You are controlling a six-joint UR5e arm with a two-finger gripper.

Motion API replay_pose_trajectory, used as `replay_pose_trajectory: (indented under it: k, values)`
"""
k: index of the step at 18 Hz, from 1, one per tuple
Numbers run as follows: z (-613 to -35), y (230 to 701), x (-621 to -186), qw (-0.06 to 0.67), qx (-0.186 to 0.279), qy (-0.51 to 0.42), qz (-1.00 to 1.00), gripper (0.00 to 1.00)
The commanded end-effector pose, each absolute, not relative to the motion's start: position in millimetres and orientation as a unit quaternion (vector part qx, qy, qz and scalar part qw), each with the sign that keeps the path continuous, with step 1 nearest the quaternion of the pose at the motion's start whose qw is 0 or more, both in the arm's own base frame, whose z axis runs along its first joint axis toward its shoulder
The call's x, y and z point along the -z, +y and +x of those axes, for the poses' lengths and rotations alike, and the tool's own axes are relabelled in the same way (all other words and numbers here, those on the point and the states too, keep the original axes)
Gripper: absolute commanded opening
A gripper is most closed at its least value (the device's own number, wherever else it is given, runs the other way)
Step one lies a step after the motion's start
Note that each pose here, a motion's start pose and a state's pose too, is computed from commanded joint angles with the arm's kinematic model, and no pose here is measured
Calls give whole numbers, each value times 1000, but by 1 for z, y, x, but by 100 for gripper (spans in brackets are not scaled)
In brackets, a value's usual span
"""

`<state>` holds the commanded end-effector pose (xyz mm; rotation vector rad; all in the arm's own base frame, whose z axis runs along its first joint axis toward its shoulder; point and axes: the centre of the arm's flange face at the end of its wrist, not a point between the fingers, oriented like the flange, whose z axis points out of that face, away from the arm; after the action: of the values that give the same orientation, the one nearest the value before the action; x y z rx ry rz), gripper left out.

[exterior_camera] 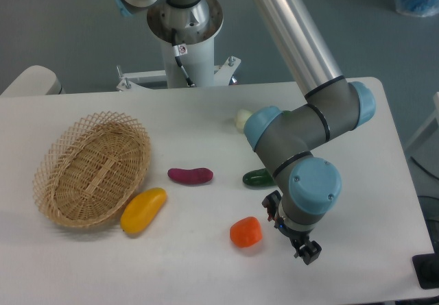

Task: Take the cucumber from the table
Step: 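Move the gripper over the small green cucumber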

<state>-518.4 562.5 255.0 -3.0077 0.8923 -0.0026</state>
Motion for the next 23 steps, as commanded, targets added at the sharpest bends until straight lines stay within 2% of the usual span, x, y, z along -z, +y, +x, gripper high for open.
replay_pose_trajectory:
  k: [10, 15, 23]
  values:
    - [-514, 562, -253, -1, 5, 282, -959, 100]
    - [-473, 555, -245, -11, 30, 291, -956, 100]
    - [-435, 534, -241, -12, 44, 296, -954, 100]
